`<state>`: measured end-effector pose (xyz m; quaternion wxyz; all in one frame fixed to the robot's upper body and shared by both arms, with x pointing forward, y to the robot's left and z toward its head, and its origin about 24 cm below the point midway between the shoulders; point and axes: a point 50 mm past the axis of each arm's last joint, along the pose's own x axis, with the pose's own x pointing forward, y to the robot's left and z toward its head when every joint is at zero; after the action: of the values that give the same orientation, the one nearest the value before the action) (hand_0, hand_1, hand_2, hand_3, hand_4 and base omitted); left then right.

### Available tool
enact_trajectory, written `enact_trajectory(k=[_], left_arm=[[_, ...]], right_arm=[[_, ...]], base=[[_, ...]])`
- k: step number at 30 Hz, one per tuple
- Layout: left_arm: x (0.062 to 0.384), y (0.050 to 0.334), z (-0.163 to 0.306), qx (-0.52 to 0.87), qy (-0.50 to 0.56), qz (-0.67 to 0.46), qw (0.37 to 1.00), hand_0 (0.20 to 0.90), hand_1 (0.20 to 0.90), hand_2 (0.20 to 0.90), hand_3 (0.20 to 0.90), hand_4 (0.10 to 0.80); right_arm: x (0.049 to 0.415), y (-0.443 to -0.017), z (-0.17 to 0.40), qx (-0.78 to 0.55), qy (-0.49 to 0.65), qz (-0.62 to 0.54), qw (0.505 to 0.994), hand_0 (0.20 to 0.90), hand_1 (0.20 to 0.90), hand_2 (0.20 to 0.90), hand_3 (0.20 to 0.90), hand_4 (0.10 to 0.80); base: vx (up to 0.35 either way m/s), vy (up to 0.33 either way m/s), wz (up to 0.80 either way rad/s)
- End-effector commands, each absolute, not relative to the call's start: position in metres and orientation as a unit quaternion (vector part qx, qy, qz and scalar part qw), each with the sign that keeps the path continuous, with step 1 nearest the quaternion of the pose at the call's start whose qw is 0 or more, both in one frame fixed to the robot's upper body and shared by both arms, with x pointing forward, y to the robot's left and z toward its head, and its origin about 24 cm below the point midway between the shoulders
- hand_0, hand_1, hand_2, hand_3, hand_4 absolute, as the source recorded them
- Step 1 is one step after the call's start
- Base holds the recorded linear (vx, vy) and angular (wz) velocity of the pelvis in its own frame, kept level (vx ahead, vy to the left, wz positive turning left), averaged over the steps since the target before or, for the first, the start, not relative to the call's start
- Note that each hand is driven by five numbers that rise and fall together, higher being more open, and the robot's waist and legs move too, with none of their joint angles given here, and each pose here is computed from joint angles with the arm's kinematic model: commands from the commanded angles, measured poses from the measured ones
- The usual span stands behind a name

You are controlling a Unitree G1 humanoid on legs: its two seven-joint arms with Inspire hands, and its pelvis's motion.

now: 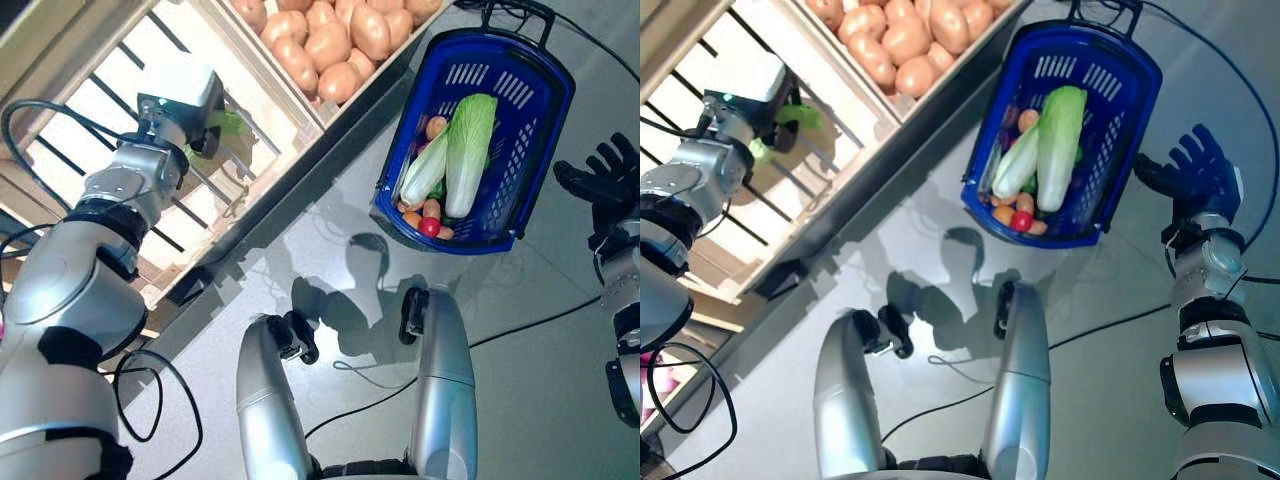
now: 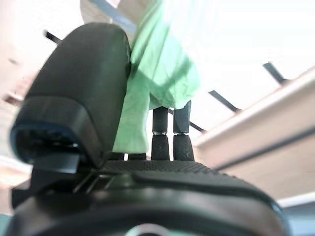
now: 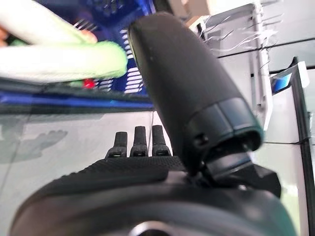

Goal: Put vegetables into the basket

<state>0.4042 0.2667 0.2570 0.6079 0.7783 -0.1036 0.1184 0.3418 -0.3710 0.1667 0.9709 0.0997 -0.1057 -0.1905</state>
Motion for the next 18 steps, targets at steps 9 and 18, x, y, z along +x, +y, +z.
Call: enact_trajectory(k=[9, 18], left_arm=[[0.372, 0.315, 0.279, 0.709, -0.169, 0.199, 0.655, 0.300, 0.300, 0.300, 0.300, 0.400], [0.362, 0.309, 0.248, 0.507, -0.212, 0.181, 0.816, 0.300, 0.300, 0.300, 0.300, 0.400]], right_arm=[[0.343, -0.346, 0.169, 0.073, -0.144, -0.098, 0.982, 0.900, 0.900, 0.900, 0.900, 0.800], [0.349, -0.282, 0.115, 0.021, -0.030, 0.052, 0.998, 0.900, 0.900, 0.900, 0.900, 0.800]], base=[[0.088, -0.031, 0.08], [0.076, -0.058, 0.04]])
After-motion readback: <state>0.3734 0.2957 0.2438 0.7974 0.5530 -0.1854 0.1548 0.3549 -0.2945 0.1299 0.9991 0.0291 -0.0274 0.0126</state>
